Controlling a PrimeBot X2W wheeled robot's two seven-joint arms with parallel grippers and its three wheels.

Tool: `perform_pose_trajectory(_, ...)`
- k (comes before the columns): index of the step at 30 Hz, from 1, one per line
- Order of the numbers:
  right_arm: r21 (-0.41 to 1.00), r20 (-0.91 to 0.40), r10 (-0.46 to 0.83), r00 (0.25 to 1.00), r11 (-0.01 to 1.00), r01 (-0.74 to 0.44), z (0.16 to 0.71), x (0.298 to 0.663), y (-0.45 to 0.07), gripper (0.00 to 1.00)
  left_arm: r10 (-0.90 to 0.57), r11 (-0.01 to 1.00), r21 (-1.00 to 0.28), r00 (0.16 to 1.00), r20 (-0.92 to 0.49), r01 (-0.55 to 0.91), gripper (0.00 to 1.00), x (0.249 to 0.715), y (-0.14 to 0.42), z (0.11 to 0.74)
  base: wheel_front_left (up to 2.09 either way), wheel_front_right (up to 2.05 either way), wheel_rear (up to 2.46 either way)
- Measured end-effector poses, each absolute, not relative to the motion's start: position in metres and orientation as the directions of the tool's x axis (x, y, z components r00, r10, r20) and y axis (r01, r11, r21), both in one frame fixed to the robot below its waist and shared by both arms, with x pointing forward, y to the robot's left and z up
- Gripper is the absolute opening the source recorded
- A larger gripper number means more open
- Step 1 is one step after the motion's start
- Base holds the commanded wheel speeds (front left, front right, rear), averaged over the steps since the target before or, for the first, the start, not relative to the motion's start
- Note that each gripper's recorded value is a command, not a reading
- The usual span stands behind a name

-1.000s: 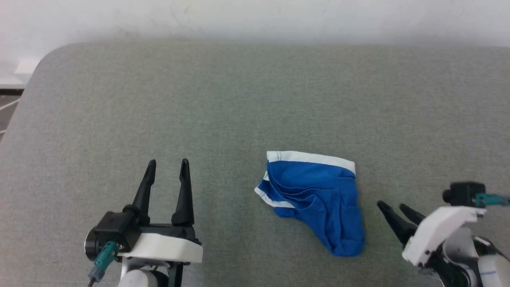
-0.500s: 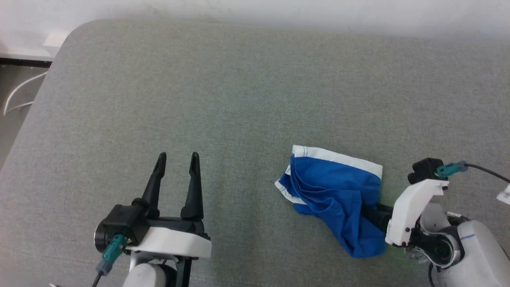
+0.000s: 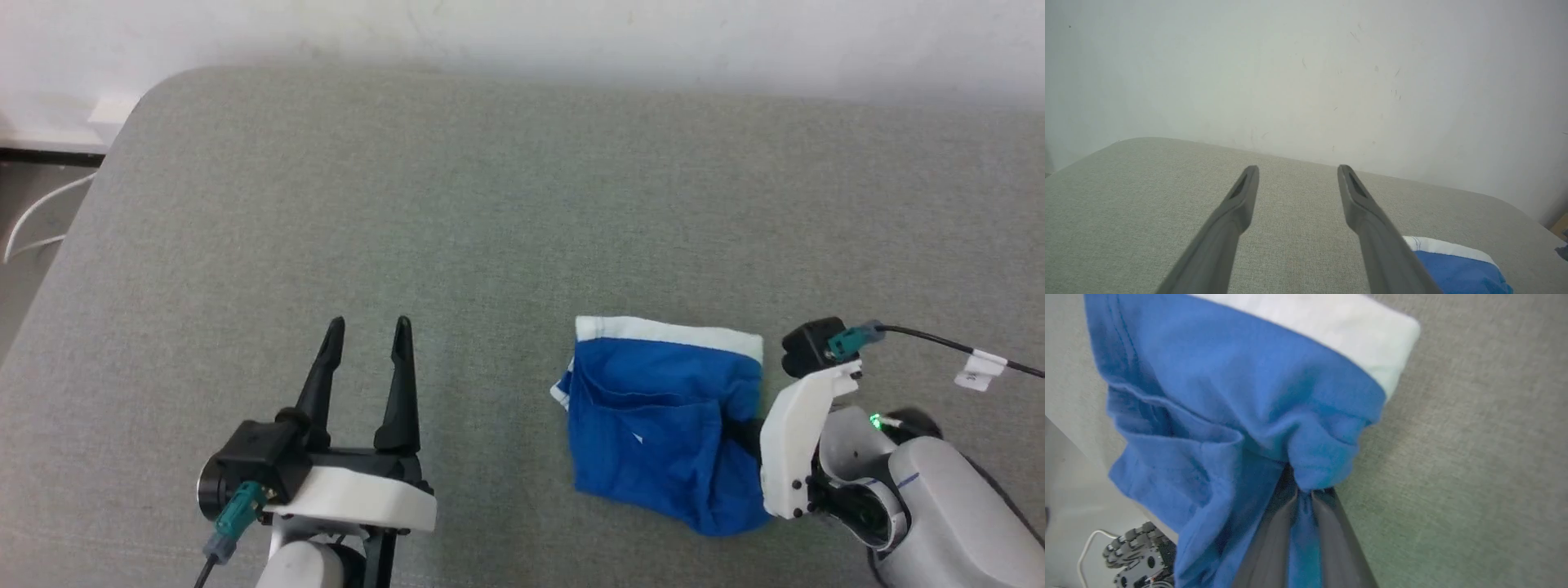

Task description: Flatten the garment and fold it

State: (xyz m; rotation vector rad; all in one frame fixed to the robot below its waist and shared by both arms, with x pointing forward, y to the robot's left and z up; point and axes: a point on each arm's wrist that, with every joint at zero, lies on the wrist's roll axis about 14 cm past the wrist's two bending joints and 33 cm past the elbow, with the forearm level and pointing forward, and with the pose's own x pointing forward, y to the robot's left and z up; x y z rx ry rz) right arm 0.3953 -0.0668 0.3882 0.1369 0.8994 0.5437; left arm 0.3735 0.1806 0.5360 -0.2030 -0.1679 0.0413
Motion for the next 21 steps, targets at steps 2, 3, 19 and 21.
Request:
perform_pose_trajectory(2, 0.233, -0.700, 0.473, 0.535, 0.859, -0.455, 0.399, 0.401, -0.074, 0.00, 0.046, 0.979, -0.205, 0.985, 0.169, -0.011, 1.00, 0.374, 0.177, 0.538, 0.00, 0.00, 0.00)
perform_pose_trajectory(3, 0.188, -0.691, 0.463, 0.556, 0.857, -0.479, 0.405, 0.404, -0.077, 0.00, 0.039, 0.978, -0.206, 0.984, 0.173, -0.003, 1.00, 0.374, 0.174, 0.540, 0.00, 0.00, 0.00)
perform_pose_trajectory(19, -0.145, -0.684, 0.215, 0.697, 0.897, -0.418, 0.451, 0.403, -0.178, 0.00, -0.190, 0.946, -0.226, 0.962, 0.196, 0.233, 1.00, 0.401, 0.097, 0.543, 0.00, 0.00, 0.00)
perform_pose_trajectory(21, -0.144, -0.681, 0.173, 0.711, 0.921, -0.361, 0.453, 0.403, -0.198, 0.00, -0.233, 0.935, -0.218, 0.950, 0.210, 0.278, 1.00, 0.408, 0.082, 0.545, 0.00, 0.00, 0.00)
